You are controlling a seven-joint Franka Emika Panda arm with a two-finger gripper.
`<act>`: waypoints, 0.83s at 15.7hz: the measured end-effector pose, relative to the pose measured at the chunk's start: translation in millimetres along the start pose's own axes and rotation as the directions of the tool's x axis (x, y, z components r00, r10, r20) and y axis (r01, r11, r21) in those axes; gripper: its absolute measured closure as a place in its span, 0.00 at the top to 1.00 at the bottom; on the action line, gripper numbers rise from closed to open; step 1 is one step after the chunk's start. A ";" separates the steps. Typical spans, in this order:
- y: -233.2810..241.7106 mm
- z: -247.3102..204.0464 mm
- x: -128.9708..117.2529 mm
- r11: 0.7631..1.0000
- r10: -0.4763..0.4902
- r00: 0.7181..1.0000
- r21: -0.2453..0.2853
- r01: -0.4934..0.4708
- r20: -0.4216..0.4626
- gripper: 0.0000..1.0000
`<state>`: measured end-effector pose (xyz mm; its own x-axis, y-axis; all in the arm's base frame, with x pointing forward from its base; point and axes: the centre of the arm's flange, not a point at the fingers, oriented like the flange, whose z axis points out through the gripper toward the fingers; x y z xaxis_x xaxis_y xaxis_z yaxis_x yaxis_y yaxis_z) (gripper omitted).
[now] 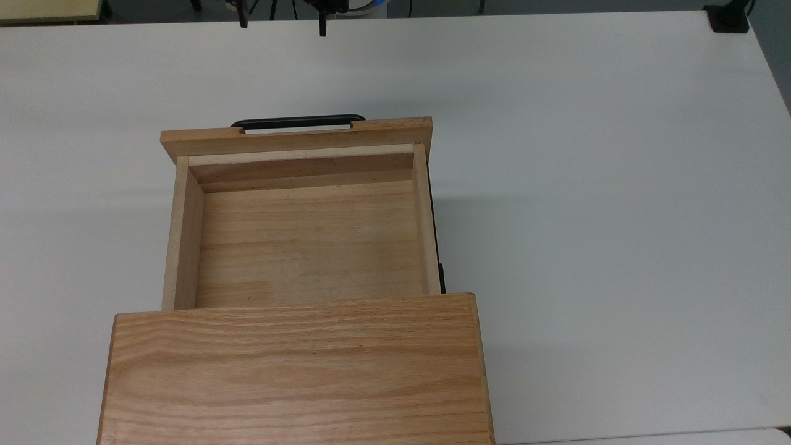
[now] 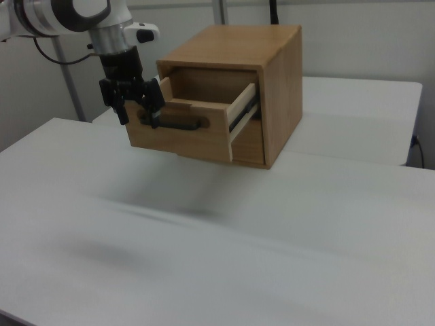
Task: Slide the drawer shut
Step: 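Move the gripper down to the black handle of the open drawer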
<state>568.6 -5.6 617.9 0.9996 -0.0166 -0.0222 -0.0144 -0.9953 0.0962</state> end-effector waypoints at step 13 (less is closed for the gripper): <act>3.5 -7.3 -4.1 1.000 0.009 1.000 0.006 -0.009 -0.013 1.00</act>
<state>564.6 -8.3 625.5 0.9997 -0.0243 -0.0086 -0.0234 -0.9957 0.0902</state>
